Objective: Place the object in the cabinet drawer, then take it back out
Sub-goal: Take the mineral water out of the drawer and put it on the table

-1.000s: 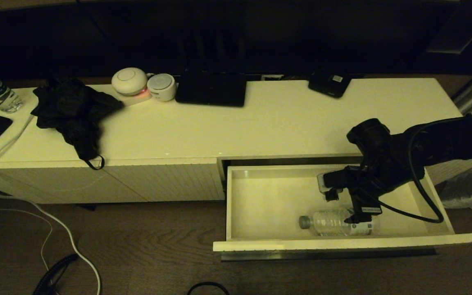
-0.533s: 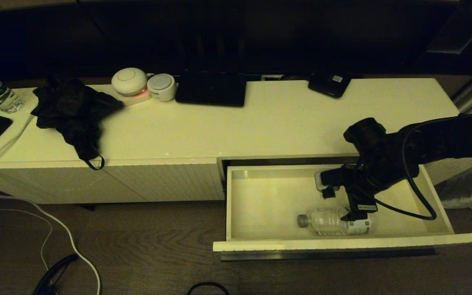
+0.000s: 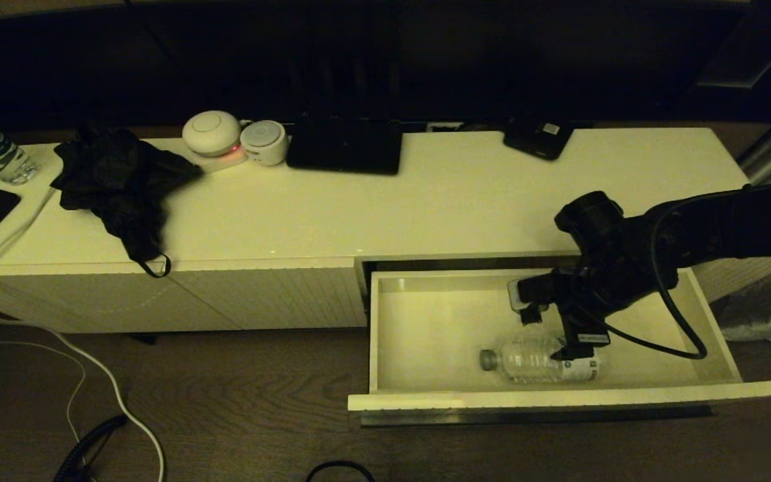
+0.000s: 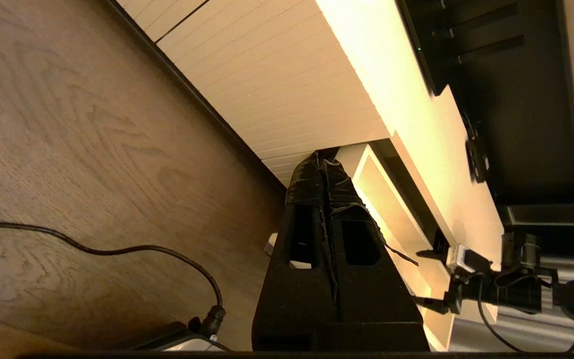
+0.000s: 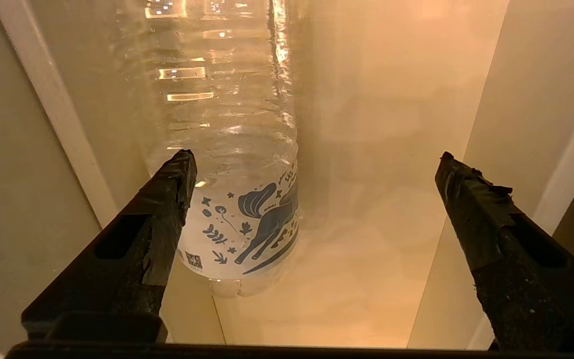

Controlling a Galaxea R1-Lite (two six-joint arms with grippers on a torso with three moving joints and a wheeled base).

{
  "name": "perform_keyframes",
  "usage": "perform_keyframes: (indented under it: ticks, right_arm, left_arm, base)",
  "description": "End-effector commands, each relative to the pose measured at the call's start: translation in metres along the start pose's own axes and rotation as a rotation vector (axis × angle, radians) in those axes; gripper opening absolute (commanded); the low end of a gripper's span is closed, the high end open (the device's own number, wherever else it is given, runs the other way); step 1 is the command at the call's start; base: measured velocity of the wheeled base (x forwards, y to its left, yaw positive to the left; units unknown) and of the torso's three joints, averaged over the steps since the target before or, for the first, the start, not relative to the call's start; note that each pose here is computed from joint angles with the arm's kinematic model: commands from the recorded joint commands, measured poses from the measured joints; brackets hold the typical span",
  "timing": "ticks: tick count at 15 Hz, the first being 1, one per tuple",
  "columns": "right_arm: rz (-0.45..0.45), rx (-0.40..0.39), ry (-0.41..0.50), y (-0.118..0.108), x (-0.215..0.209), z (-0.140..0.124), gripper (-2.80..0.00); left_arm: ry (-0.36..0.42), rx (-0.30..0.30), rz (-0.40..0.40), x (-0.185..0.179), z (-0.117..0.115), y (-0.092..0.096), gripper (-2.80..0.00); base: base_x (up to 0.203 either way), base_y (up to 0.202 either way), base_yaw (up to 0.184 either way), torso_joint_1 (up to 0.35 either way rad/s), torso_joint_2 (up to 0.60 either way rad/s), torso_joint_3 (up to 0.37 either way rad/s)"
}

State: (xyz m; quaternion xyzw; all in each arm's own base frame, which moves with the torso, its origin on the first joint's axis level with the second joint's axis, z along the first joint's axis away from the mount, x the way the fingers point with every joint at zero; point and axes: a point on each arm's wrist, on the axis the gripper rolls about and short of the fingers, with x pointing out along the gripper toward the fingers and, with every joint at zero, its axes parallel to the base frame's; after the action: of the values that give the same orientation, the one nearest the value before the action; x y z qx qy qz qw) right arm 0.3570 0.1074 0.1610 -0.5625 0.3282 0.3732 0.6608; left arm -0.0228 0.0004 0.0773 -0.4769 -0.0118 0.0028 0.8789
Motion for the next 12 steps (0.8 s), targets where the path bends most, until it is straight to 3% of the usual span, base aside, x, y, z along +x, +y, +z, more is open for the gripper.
perform_keyframes:
  ticks: [1,12]
  right_arm:
    - [-0.001,-0.01,-0.002,0.001,-0.004,0.001,0.0]
    - [0.079,-0.005,0.032,0.009,-0.019,-0.006,0.0]
  left_arm:
    - [-0.002,-0.006,-0.002,0.0,0.0,0.0,-2.8]
    - [-0.002,-0.006,-0.001,0.0,0.0,0.0,-2.8]
  base:
    - [0.0,0.0,0.0,0.0,0.0,0.0]
    - [0.0,0.0,0.0,0.0,0.0,0.0]
